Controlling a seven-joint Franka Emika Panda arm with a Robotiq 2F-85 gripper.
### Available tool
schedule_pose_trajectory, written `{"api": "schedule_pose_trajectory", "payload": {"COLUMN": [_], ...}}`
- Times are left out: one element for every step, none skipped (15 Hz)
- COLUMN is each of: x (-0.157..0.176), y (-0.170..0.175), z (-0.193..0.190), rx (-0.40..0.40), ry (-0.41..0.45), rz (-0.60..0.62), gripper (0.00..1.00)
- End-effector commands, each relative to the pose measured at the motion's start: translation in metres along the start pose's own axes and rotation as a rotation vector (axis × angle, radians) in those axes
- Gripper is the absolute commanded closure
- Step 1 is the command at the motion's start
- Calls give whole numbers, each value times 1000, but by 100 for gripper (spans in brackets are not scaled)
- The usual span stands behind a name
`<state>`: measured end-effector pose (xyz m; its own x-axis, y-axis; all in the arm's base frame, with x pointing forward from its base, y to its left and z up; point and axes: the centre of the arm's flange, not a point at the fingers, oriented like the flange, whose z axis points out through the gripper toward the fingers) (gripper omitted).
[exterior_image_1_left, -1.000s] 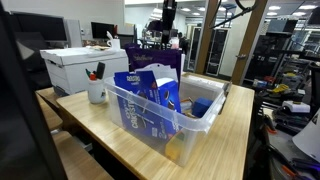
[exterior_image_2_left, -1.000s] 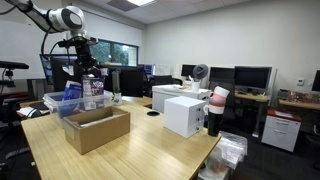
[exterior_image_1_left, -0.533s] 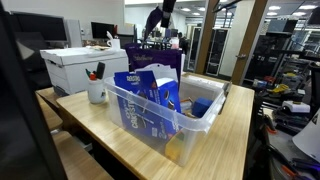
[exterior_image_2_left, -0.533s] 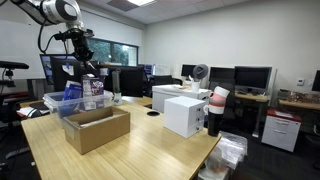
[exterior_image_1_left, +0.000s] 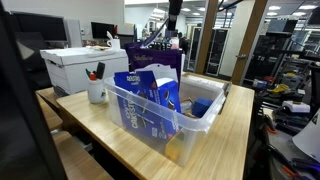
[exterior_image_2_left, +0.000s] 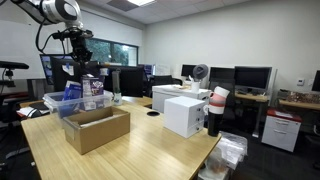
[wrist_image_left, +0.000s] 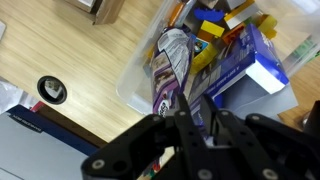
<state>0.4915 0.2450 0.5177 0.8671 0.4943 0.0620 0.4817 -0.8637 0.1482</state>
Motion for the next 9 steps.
{"api": "schedule_pose_trajectory", "payload": {"x": [-2, -2, -2, -3, -3, -3, -3, -3, -3], "y": [-1, -1, -1, -1, -1, -1, 0, 0, 0], "z": [-3, -3, -2, -2, -3, -3, -3, -3, -2], "rx": [18, 17, 16, 9, 10, 9, 10, 11, 13], "ry": [-21, -22, -23, -21, -20, -21, -21, -22, -24], "rz": [-26, -26, -26, -27, -26, -26, -25, -24, -23], "gripper": [51, 47, 41, 81, 77, 77, 82, 86, 93]}}
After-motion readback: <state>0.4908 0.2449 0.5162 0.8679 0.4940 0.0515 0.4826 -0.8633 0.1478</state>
